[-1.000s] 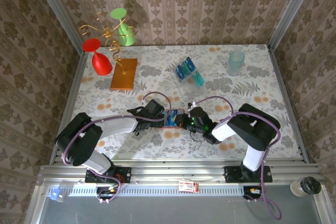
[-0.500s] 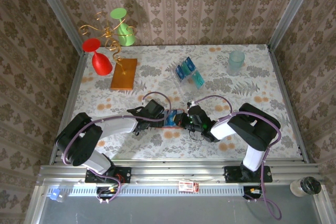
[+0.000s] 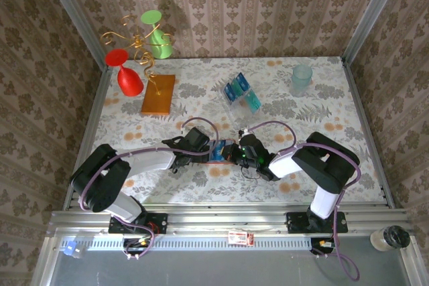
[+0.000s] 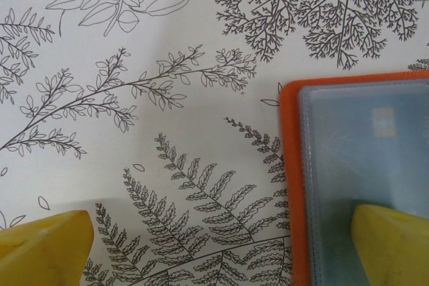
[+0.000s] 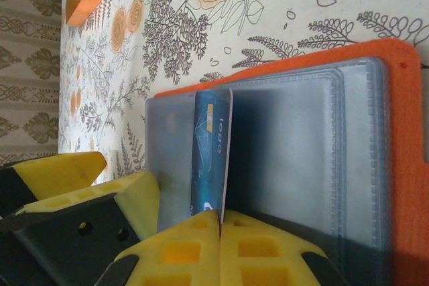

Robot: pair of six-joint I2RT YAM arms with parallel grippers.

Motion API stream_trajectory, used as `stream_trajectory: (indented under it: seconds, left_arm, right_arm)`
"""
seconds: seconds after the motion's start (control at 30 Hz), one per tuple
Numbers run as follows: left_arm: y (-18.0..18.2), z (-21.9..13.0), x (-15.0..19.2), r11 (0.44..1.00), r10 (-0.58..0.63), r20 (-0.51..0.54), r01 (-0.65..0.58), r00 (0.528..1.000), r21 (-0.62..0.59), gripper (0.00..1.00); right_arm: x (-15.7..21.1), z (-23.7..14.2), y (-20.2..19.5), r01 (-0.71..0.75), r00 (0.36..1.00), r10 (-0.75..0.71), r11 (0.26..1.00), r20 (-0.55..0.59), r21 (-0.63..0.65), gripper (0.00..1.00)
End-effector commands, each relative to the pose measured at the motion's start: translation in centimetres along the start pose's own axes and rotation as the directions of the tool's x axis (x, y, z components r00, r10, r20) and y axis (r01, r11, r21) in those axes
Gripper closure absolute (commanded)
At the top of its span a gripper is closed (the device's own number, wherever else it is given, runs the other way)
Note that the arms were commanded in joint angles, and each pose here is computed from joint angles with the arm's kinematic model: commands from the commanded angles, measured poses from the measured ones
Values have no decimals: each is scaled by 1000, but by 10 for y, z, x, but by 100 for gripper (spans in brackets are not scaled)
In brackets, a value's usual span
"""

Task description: Put the credit cards into the card holder

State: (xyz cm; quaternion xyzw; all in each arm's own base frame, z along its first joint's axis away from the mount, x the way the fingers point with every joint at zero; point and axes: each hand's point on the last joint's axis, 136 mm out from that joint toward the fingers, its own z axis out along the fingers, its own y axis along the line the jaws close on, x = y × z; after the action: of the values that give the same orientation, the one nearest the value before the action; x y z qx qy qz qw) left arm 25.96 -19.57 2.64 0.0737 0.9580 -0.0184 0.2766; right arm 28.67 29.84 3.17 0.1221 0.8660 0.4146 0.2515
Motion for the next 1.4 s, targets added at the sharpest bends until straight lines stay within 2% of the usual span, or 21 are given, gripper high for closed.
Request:
stream_trajectory:
  seconds: [0.0, 0.8, 1.3, 1.37]
  left_arm:
    - [12, 1, 16, 999, 26, -43, -28, 999, -45, 0]
    - [13, 1, 17, 999, 23, -42, -26, 999, -48, 0]
    - [13, 0, 17, 999, 22, -40, -24, 999, -45, 0]
    - [13, 1, 18, 999, 23, -42, -25, 999, -46, 0]
  right_arm:
    - [21, -5, -36, 13, 998, -4, 991, -70, 131, 100]
    - [31, -3, -34, 28, 994, -14, 991, -113, 130, 100]
    - [40, 9, -35, 42, 983, -13, 987, -183, 155, 100]
    - [38, 10, -35, 50, 981, -18, 986, -192, 162, 86]
